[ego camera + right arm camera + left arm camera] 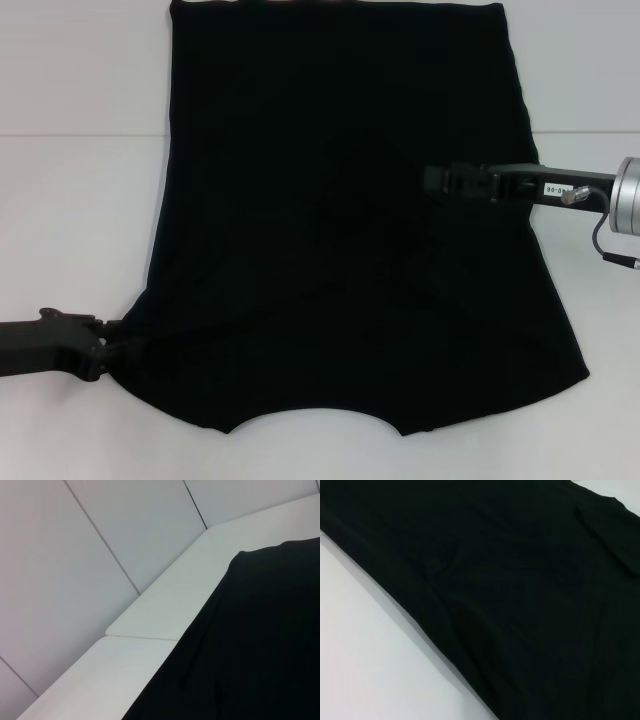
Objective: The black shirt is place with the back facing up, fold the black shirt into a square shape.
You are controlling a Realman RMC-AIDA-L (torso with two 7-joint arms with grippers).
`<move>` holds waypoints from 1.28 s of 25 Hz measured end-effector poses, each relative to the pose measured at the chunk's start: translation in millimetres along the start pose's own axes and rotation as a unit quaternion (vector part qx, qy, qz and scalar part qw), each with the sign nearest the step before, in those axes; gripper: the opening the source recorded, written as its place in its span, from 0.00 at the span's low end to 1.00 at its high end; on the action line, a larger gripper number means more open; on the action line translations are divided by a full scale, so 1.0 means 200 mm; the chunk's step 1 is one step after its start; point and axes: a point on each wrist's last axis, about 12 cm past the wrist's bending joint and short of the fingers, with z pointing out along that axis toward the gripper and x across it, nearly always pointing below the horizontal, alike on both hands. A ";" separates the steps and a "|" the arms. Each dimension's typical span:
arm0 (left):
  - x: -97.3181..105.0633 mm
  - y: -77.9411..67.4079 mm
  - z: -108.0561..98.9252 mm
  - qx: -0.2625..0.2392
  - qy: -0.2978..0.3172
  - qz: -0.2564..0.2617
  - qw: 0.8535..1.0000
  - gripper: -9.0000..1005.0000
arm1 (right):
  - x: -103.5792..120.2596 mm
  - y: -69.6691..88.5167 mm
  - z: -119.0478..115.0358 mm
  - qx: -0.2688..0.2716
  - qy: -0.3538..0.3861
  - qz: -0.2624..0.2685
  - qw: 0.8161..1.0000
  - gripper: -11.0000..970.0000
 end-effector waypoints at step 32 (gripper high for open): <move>0.04 0.03 -0.10 -0.012 -0.004 -0.027 1.000 0.07 | 0.16 -0.20 -0.45 0.057 0.106 0.180 0.976 0.67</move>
